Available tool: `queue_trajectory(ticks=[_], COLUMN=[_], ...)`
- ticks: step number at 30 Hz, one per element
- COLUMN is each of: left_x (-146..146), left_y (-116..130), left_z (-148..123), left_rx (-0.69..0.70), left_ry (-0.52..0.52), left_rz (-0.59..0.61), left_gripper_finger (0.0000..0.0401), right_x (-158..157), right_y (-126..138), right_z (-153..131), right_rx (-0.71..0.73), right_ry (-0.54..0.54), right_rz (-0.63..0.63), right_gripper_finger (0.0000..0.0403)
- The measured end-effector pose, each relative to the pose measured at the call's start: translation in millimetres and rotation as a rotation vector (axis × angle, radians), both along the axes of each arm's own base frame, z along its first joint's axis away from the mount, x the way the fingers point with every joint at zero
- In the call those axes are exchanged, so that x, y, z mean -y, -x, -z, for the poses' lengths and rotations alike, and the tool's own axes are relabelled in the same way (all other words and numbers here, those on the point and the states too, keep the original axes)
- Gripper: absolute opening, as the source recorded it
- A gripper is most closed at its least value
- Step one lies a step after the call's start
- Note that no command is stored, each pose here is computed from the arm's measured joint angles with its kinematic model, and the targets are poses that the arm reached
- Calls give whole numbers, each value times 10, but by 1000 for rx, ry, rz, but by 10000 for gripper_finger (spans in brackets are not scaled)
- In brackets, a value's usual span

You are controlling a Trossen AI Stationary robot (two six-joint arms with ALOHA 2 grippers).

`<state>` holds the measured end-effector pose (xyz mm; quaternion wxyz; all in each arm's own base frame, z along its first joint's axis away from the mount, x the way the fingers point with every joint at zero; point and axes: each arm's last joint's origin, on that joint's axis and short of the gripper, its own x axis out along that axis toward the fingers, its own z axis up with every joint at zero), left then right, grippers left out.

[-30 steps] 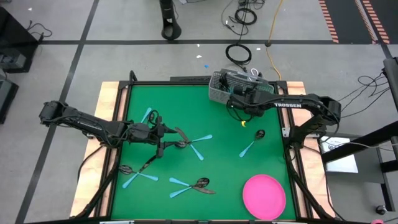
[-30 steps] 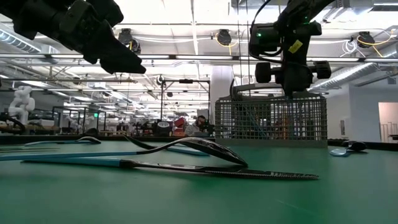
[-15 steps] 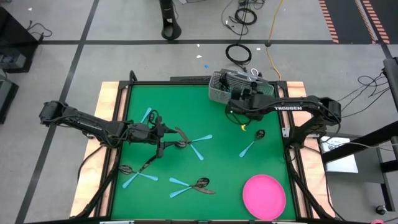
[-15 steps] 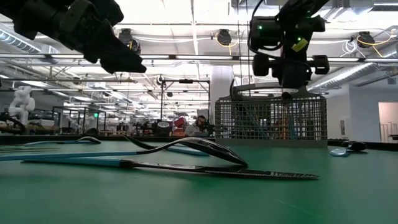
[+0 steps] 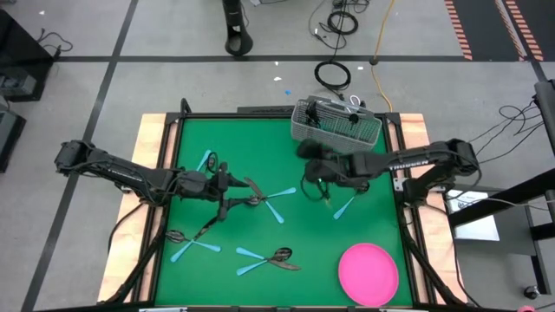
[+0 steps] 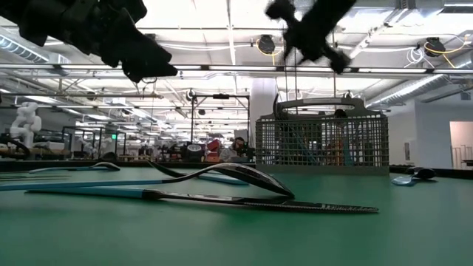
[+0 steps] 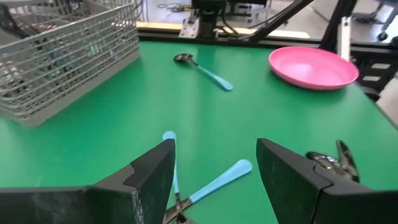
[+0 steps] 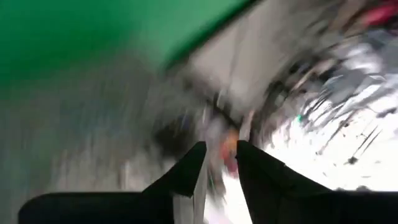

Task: Sort silverware
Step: Put the blue spoon into the silverware basket

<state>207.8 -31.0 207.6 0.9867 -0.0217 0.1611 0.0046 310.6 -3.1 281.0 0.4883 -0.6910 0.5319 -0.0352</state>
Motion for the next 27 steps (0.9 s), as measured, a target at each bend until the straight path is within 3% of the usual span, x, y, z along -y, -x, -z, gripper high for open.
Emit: queue_trajectory(ticks=[3, 6, 10, 12, 21, 27], left_x=[23, 59, 102, 114, 184, 190], left_y=[1, 1, 1, 1, -6, 3], left_z=[-8, -25, -52, -60, -125, -134], left_rx=[9, 26, 52, 56, 77, 79], left_ry=[3, 6, 8, 3, -8, -8], left_rz=[14, 31, 53, 62, 98, 101], left_gripper_finger=[228, 228, 228, 228, 228, 228], right_x=[-310, -615, -861, -936, -1218, -1371], right_y=[-152, -232, -294, -323, -385, -569], right_z=[-101, -217, -367, -373, -57, 93], right_rx=[347, 651, 965, 1042, 946, 777], right_ry=[-314, -747, -1371, -1555, -1700, -1751], right_rz=[-130, -201, -93, -1, 197, 279], right_gripper_finger=[77, 77, 77, 77, 101, 120])
